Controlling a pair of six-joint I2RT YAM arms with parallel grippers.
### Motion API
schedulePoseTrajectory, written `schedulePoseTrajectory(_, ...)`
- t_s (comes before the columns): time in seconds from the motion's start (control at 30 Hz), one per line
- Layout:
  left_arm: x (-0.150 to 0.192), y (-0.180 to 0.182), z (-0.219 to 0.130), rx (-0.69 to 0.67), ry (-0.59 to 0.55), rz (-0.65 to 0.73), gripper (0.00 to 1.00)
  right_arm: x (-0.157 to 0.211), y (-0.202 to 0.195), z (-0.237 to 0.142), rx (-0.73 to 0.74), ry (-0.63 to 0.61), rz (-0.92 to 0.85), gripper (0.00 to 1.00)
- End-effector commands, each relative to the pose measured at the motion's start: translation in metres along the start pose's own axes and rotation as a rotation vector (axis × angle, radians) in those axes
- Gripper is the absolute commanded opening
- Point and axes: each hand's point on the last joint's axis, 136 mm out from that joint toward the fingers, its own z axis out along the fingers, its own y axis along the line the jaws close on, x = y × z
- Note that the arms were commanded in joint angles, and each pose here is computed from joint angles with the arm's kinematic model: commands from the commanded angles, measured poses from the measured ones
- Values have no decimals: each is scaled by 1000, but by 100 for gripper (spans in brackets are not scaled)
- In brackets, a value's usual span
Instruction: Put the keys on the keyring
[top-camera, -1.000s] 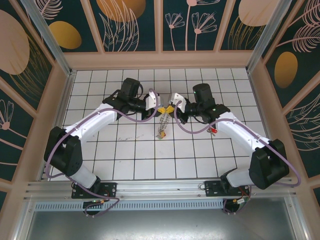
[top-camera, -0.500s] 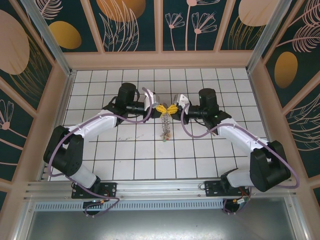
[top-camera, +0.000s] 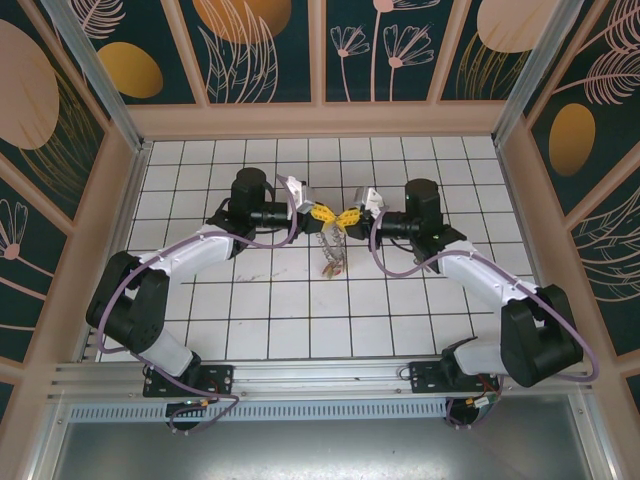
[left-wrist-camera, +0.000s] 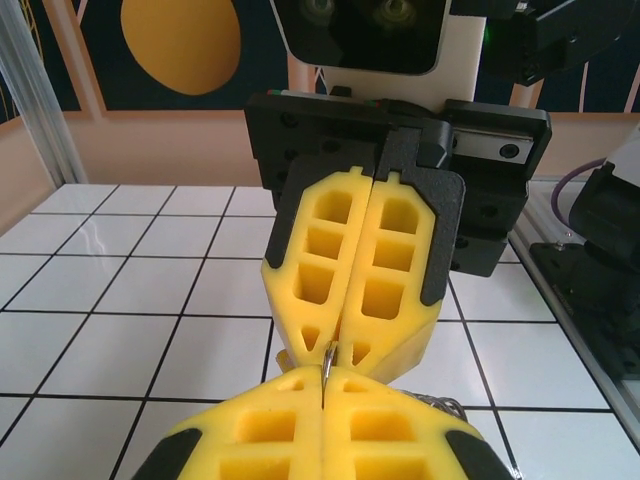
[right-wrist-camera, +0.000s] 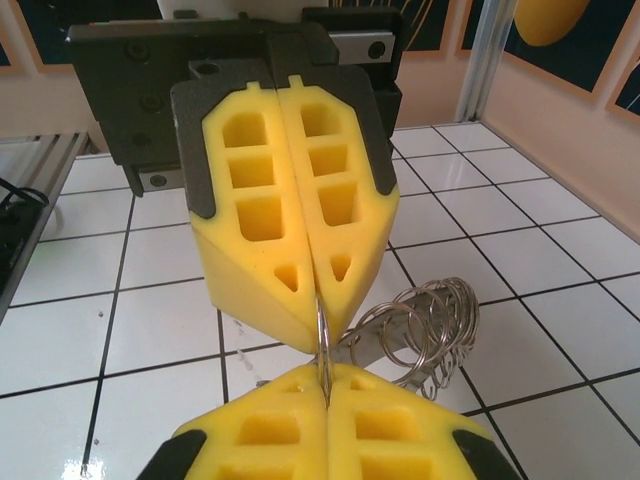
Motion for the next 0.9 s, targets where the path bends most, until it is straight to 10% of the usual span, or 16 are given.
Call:
schedulePoseTrajectory(0.0, -30, -13, -4, 49, -53, 105, 0, -14, 1, -5, 2, -36, -28, 0)
schedulePoseTrajectory(0.27, 10, 0, -4, -2, 181, 100, 31, -7, -9, 0, 41, 117, -56, 0)
schedulePoseTrajectory(0.5, 22, 9, -3, -50, 301, 130, 39, -6, -9, 8, 34, 197, -84, 0)
schedulePoseTrajectory(0.67, 17, 12, -3, -66, 305, 148, 39, -7, -8, 13, 25, 218, -97, 0)
schedulePoseTrajectory(0.87, 17, 8, -1, -51, 321, 162, 15, -9, -8, 15, 23, 229, -98, 0)
